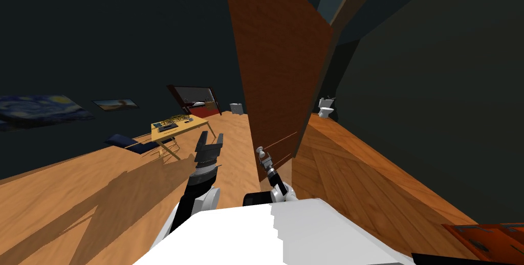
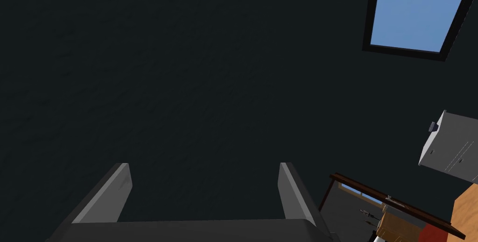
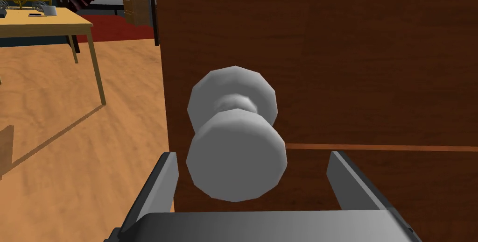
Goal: Push the door open
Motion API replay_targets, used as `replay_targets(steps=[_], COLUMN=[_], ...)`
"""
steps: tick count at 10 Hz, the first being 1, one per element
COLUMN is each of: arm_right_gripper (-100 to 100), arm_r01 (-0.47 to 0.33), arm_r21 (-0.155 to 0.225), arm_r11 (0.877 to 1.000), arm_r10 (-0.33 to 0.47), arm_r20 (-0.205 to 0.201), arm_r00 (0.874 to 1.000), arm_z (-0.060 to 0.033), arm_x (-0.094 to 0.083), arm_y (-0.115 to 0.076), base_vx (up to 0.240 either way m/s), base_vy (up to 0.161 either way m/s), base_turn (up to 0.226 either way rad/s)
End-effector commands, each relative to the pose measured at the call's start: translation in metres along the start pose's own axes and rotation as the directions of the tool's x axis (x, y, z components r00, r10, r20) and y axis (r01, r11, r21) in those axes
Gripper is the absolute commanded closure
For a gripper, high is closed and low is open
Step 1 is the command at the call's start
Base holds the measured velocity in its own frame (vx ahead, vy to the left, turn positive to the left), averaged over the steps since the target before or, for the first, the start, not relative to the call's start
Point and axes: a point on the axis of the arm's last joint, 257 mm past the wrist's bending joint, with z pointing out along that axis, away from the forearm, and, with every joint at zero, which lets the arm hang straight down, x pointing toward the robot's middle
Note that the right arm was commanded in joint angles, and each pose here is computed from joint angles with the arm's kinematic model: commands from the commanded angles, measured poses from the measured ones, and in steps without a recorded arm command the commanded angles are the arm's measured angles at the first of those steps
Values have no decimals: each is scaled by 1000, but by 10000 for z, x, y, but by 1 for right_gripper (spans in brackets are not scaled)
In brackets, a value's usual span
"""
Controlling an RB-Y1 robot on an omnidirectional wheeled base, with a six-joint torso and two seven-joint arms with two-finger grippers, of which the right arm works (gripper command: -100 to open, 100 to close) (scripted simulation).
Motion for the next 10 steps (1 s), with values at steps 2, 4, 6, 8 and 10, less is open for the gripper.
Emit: replay_targets(steps=[2, 4, 6, 8, 10], arm_right_gripper=[-100, 100, 100, 100, 100], arm_r01=[-17, -17, -17, -17, 8], arm_r21=[1, 1, 1, 1, -25], arm_r11=[1000, 1000, 1000, 1000, 1000], arm_r10=[17, 17, 17, 17, -7], arm_r20=[-8, -8, -8, -8, 10], arm_r00=[1000, 1000, 1000, 1000, 1000], arm_z=[42, 42, 42, 42, -2], arm_x=[44, 44, 44, 44, -41], arm_y=[-73, -73, -73, -73, 150], base_vx=[159, -22, -23, -5, 95], base_vy=[53, -2, -9, -3, 98], base_turn=[9, 8, -3, -1, -23])
